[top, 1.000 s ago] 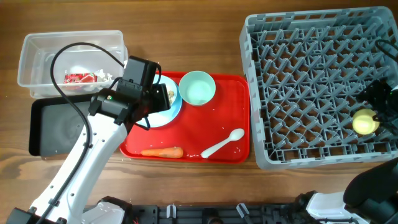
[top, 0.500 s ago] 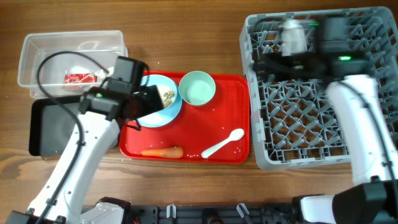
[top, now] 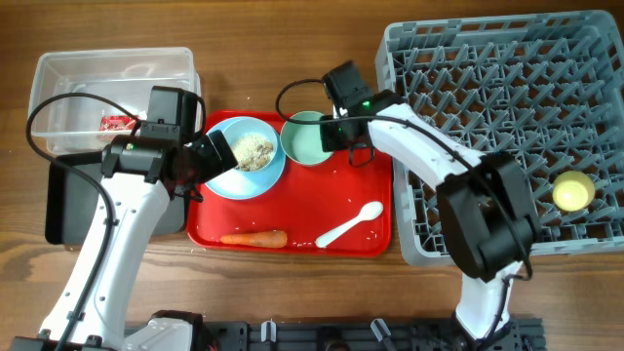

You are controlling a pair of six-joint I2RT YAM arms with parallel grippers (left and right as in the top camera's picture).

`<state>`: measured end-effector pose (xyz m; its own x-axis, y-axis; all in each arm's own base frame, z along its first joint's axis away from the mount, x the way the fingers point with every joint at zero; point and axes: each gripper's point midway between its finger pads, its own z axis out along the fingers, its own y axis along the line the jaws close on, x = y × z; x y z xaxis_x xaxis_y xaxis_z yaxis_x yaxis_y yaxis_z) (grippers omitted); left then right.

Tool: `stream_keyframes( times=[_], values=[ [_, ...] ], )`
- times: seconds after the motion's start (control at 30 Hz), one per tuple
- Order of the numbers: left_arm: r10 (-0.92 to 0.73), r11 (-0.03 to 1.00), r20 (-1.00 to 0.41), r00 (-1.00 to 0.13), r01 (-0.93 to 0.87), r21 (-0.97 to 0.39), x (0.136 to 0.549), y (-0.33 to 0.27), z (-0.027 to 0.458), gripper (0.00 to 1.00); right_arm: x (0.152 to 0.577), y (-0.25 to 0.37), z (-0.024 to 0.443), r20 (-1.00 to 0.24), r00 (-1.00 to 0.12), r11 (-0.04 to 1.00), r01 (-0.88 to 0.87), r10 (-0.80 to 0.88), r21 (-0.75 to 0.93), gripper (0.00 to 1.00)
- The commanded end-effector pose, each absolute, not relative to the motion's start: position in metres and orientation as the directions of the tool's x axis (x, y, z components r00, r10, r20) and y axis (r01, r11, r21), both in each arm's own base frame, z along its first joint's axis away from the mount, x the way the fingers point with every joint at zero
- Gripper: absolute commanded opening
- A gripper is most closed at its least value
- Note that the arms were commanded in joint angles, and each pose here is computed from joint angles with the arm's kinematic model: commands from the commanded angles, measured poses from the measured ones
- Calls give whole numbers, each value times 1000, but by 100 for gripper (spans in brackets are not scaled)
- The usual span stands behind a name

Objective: Sort waste into correct bins and load items into the dishwasher rack
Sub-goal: 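Grasp the mint bowl with the right gripper and lift it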

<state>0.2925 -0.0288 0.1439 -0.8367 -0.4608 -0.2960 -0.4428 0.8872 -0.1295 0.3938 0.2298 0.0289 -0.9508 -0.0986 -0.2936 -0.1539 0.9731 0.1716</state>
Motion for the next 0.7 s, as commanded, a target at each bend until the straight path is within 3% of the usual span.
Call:
stream_keyframes(
  times=[0.0,0.1,0.2,0.3,0.37,0.5,0.67],
  values=[
    [-481,876,-303,-823,-464,-131,294,-26,146,100,395,225,26,-281,-958,980,-110,-59,168,24],
    [-481,876,-304,-823,-464,-131,294,-26,146,100,395,217,28,-270,-962,982,-92,-45,164,4],
    [-481,876,-299,-824,-462,-136,294,-27,146,100,391,205,35,-254,-967,986,-74,-35,147,4],
    [-481,877,-295,-825,-460,-142,294,-28,146,100,395,171,92,-358,-933,996,-70,-47,53,4],
    [-481,876,-296,-825,-460,-143,294,-28,146,100,399,152,153,-498,-862,994,-109,-97,-5,4],
    [-481,877,-296,-825,-460,-142,294,-28,146,100,398,44,284,-774,-630,960,171,-67,-222,4],
    [-481,877,-302,-823,-458,-147,296,-29,147,100,406,-79,341,-795,-577,774,411,-187,-481,4]
  ],
)
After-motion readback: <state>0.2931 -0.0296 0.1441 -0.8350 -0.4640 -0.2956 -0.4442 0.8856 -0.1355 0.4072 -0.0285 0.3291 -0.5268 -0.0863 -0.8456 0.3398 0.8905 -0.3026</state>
